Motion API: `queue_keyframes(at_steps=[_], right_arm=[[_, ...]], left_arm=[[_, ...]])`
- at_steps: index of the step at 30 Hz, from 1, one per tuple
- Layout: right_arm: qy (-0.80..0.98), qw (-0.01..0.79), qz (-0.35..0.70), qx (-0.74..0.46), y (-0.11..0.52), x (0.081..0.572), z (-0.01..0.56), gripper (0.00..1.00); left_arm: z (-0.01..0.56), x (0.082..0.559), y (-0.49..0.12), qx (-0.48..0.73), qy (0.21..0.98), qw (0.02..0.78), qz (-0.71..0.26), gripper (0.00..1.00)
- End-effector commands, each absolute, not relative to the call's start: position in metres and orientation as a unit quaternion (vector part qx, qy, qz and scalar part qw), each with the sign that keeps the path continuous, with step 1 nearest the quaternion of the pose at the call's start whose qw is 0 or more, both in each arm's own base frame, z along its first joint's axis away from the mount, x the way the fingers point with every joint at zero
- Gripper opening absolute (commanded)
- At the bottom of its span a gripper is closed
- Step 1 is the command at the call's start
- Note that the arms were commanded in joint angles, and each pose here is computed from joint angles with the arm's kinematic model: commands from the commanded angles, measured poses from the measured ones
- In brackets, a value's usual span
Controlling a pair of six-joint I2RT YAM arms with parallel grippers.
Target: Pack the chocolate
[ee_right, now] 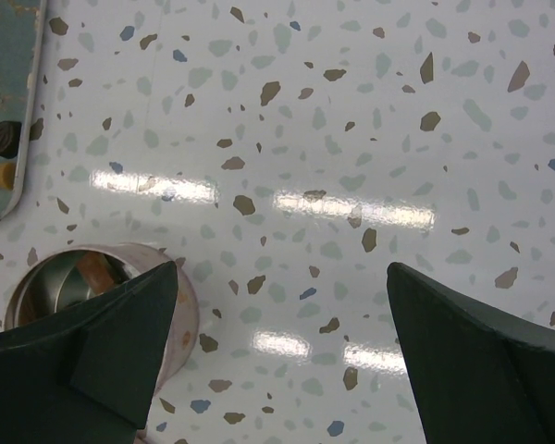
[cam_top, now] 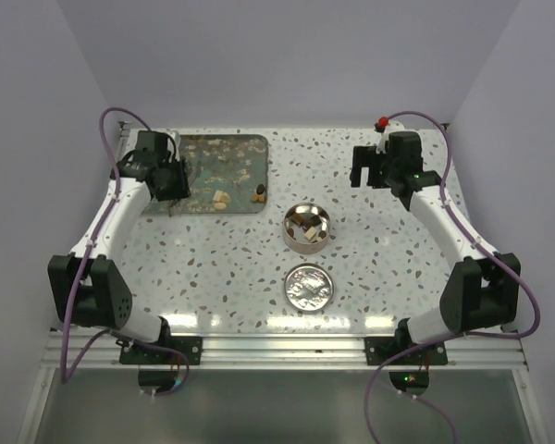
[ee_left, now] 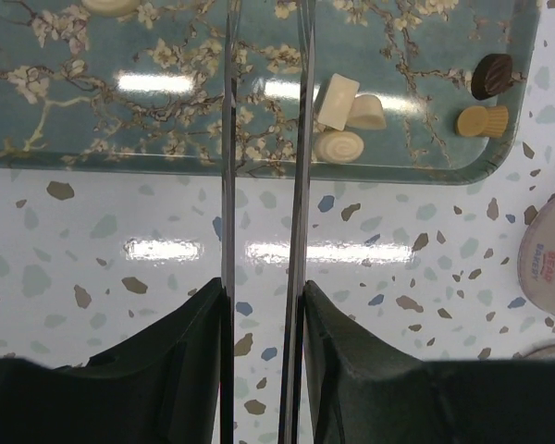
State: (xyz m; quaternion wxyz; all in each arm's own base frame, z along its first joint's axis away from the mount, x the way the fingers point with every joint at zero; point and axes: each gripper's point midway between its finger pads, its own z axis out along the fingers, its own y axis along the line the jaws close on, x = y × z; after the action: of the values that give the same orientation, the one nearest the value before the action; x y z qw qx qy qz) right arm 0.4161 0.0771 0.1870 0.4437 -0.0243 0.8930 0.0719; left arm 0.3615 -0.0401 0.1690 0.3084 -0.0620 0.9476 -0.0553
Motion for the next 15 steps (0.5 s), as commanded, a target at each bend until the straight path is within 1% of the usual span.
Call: queue_keyframes(at_steps=[1, 3, 6, 15], right_arm=[[0.885, 0.458, 0.073, -0.030, 0.077, 0.413, 0.200, 0.98], [0.885, 0.459, 0.071, -0.029, 0.076, 0.413, 0.200, 0.98], [0.885, 0.460, 0.064, -0.032, 0.074, 0.412, 0.201, 0.98], [0.886, 0.459, 0.061, -0.034, 0.073, 0.414, 0.201, 0.98]], left_arm=[[0.161, 0.384, -0.039, -0.059, 0.942, 0.326, -0.055, 0.41], [0.145, 0.387, -0.035, -0.063, 0.948, 0.308, -0.048, 0.41], [0.133, 0.392, -0.028, -0.071, 0.950, 0.301, -0.039, 0.41], [0.117, 0.405, -0.003, -0.094, 0.951, 0.294, -0.001, 0.43]])
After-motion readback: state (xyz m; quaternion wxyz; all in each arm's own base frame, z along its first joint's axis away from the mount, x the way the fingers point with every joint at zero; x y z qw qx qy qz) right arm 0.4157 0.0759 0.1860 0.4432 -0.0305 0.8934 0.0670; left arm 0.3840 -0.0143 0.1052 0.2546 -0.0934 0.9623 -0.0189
